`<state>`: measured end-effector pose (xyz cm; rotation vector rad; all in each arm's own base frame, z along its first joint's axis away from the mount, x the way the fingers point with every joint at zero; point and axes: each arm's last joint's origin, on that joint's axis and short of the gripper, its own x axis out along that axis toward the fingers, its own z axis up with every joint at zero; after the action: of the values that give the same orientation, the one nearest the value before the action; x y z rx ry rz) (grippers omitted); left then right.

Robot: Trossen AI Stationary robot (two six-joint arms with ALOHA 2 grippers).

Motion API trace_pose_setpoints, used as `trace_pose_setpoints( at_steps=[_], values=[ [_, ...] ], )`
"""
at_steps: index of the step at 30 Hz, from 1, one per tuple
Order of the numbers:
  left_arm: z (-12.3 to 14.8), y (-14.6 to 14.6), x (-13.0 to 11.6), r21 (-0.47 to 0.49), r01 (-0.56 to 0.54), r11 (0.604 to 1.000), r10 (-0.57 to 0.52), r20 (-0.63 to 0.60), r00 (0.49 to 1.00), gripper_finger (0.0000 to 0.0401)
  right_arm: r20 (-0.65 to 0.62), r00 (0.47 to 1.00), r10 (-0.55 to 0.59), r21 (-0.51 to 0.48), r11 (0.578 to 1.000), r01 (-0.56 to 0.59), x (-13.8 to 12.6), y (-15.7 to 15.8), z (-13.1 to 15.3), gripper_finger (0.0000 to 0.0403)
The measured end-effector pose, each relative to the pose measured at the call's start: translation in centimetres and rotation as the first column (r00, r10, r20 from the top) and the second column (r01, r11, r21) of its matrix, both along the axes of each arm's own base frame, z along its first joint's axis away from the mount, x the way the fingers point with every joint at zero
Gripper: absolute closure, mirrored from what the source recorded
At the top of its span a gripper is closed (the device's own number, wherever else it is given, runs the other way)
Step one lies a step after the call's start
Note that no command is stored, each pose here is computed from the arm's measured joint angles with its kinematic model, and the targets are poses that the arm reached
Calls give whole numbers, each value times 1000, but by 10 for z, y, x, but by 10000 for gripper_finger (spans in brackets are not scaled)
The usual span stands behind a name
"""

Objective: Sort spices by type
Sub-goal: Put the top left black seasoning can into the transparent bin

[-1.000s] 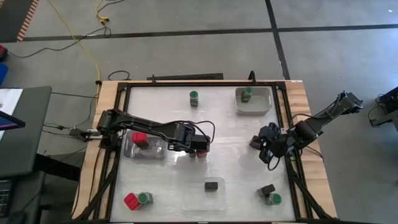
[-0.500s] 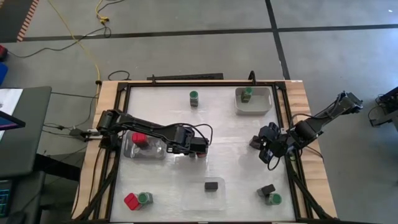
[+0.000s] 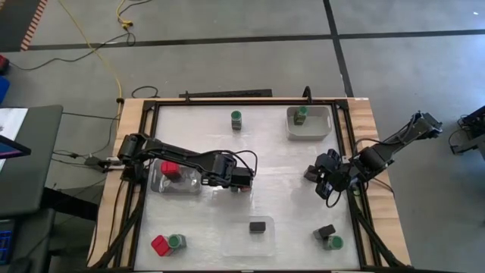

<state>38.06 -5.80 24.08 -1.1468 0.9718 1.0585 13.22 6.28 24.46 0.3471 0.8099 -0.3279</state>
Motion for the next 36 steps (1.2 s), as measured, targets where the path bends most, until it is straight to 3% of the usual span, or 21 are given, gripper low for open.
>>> trace_pose_setpoints(
  at_steps=[9,20,36],
  values=[
    [0,1,0,17,-7,1000,7,2,1000,95,0,1000,-1,1,1000,1,0,0,0,218],
    [-20,-1,12,6,-6,1000,6,-6,1000,95,3,1000,-2,4,1000,2,0,0,0,218],
    [-18,11,13,20,-7,1000,7,-9,1000,100,-1,1000,6,-4,1000,-6,0,0,0,218]
  ],
)
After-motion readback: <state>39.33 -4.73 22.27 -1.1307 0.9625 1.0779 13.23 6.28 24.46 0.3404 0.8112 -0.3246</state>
